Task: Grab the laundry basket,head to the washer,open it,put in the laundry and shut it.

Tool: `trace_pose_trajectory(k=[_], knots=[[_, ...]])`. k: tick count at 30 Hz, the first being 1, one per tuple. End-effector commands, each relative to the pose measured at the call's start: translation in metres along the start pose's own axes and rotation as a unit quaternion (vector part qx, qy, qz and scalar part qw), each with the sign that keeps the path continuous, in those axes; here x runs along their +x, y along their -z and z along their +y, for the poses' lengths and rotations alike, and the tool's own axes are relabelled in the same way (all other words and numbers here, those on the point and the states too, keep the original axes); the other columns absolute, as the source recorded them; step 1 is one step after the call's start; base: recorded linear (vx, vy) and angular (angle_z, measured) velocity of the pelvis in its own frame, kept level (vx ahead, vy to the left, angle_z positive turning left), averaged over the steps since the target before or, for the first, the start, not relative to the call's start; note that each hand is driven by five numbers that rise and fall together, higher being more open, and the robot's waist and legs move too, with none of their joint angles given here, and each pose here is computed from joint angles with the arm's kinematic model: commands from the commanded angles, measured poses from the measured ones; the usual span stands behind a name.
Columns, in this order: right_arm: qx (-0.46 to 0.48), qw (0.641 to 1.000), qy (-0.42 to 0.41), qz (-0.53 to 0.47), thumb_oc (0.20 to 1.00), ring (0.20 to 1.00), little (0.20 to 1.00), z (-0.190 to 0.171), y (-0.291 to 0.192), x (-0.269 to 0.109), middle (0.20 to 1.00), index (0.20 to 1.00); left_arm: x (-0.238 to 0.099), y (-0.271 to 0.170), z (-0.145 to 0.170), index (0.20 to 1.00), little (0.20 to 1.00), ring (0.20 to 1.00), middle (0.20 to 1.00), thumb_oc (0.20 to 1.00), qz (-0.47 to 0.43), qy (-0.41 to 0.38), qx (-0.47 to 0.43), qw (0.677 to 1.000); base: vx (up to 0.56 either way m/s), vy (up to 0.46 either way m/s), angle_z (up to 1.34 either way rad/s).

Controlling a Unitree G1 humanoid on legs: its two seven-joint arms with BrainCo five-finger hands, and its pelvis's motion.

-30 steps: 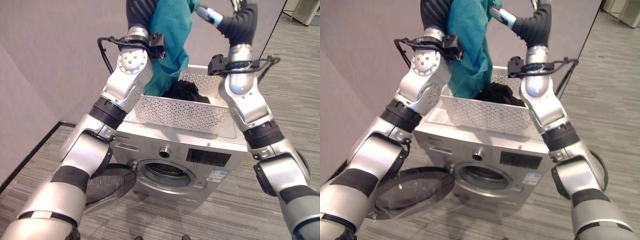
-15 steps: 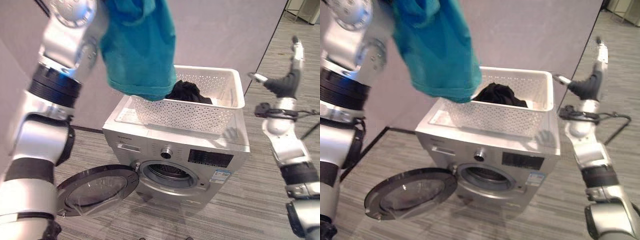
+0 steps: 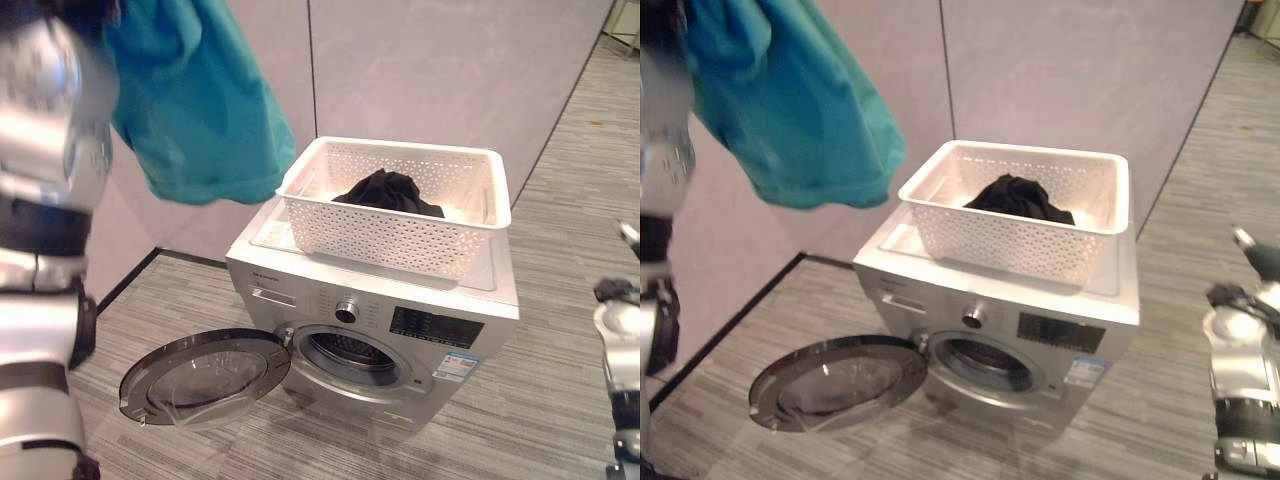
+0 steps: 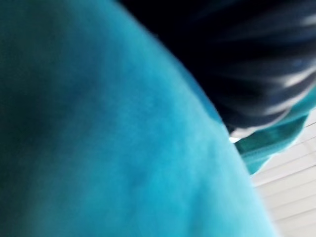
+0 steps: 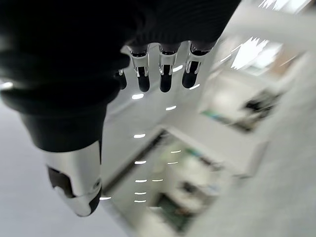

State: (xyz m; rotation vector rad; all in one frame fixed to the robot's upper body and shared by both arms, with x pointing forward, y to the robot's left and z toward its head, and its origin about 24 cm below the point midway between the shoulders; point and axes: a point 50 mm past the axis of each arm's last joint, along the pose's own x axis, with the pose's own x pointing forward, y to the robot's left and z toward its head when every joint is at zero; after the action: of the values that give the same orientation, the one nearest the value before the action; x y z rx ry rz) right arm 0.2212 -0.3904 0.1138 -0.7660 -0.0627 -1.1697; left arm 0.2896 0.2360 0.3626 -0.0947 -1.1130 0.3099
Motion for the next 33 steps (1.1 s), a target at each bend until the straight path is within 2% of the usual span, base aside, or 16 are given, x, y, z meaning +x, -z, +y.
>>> trace_pose_trajectory(k=[1, 2, 4, 5, 6, 9, 12, 13, 15, 17, 18, 21, 22, 26, 27, 33], knots=[[-0.015, 0.999, 0.035, 0.018, 1.0, 1.0, 1.0, -0.016, 0.015, 0.001, 1.0, 1.0, 0.002, -0.006, 0.022, 0.2, 0.2, 0.2, 0.2, 0.2, -0.024, -0.031, 0.021, 0.999, 0.0, 0.0, 0.0], [-0.04, 0.997, 0.025, 0.063, 1.0, 1.0, 1.0, -0.017, 0.041, -0.018, 1.0, 1.0, -0.027, 0.004, 0.042, 0.2, 0.2, 0.2, 0.2, 0.2, 0.011, -0.043, 0.014, 0.999, 0.0, 0.0, 0.0], [-0.053, 0.995, 0.017, 0.088, 1.0, 1.0, 1.0, -0.016, 0.054, -0.029, 1.0, 1.0, -0.04, 0.009, 0.049, 0.2, 0.2, 0.2, 0.2, 0.2, 0.029, -0.053, 0.006, 0.998, 0.0, 0.0, 0.0], [-0.09, 0.985, 0.0, 0.147, 1.0, 1.0, 1.0, -0.017, 0.086, -0.055, 1.0, 1.0, -0.071, 0.017, 0.066, 0.2, 0.2, 0.2, 0.2, 0.2, 0.066, -0.079, 0.005, 0.995, 0.0, 0.0, 0.0], [-0.102, 0.979, -0.01, 0.177, 1.0, 1.0, 1.0, -0.015, 0.099, -0.067, 1.0, 1.0, -0.086, 0.021, 0.072, 0.2, 0.2, 0.2, 0.2, 0.2, 0.085, -0.09, 0.006, 0.992, 0.0, 0.0, 0.0], [-0.123, 0.963, -0.04, 0.235, 1.0, 1.0, 1.0, -0.01, 0.124, -0.093, 1.0, 1.0, -0.11, 0.025, 0.082, 0.2, 0.2, 0.2, 0.2, 0.2, 0.115, -0.113, 0.0, 0.987, 0.0, -0.004, 0.07], [-0.114, 0.911, -0.125, 0.376, 1.0, 1.0, 1.0, 0.004, 0.165, -0.162, 1.0, 1.0, -0.151, 0.032, 0.093, 0.2, 0.2, 0.2, 0.2, 0.2, 0.172, -0.148, -0.016, 0.974, -0.02, -0.007, 0.02], [-0.114, 0.911, -0.125, 0.376, 1.0, 1.0, 1.0, 0.004, 0.165, -0.161, 1.0, 1.0, -0.152, 0.032, 0.093, 0.2, 0.2, 0.2, 0.2, 0.2, 0.172, -0.149, -0.015, 0.974, -0.01, -0.01, -0.06], [-0.103, 0.872, -0.186, 0.441, 1.0, 1.0, 1.0, 0.015, 0.176, -0.202, 1.0, 1.0, -0.183, 0.03, 0.09, 0.2, 0.2, 0.2, 0.2, 0.2, 0.216, -0.136, -0.017, 0.967, 0.0, 0.0, 0.0], [-0.101, 0.865, -0.215, 0.442, 1.0, 1.0, 1.0, 0.021, 0.175, -0.213, 1.0, 1.0, -0.193, 0.028, 0.088, 0.2, 0.2, 0.2, 0.2, 0.2, 0.233, -0.124, -0.012, 0.965, -0.01, -0.004, -0.03], [-0.094, 0.846, -0.264, 0.453, 1.0, 1.0, 1.0, 0.028, 0.174, -0.235, 1.0, 1.0, -0.208, 0.025, 0.084, 0.2, 0.2, 0.2, 0.2, 0.2, 0.261, -0.085, 0.005, 0.962, -0.02, -0.005, -0.04], [-0.083, 0.832, -0.283, 0.47, 1.0, 1.0, 1.0, 0.032, 0.173, -0.248, 1.0, 1.0, -0.221, 0.024, 0.08, 0.2, 0.2, 0.2, 0.2, 0.2, 0.294, -0.049, 0.007, 0.955, -0.02, -0.006, 0.03], [-0.083, 0.819, -0.311, 0.474, 1.0, 1.0, 1.0, 0.038, 0.17, -0.26, 1.0, 1.0, -0.239, 0.029, 0.073, 0.2, 0.2, 0.2, 0.2, 0.2, 0.343, -0.011, -0.004, 0.939, 0.01, -0.011, 0.06], [-0.074, 0.812, -0.372, 0.443, 1.0, 1.0, 1.0, 0.064, 0.15, -0.27, 1.0, 1.0, -0.288, 0.046, 0.07, 0.2, 0.2, 0.2, 0.2, 0.2, 0.457, 0.012, -0.008, 0.889, -0.03, -0.013, 0.03], [-0.074, 0.812, -0.372, 0.443, 1.0, 1.0, 1.0, 0.064, 0.15, -0.27, 1.0, 1.0, -0.288, 0.046, 0.07, 0.2, 0.2, 0.2, 0.2, 0.2, 0.457, 0.012, -0.009, 0.889, 0.0, 0.0, 0.0], [-0.037, 0.814, -0.436, 0.382, 1.0, 1.0, 1.0, 0.093, 0.121, -0.271, 1.0, 1.0, -0.376, 0.062, 0.092, 0.2, 0.2, 0.2, 0.2, 0.2, 0.62, 0.022, 0.055, 0.782, -0.01, -0.003, 0.0]])
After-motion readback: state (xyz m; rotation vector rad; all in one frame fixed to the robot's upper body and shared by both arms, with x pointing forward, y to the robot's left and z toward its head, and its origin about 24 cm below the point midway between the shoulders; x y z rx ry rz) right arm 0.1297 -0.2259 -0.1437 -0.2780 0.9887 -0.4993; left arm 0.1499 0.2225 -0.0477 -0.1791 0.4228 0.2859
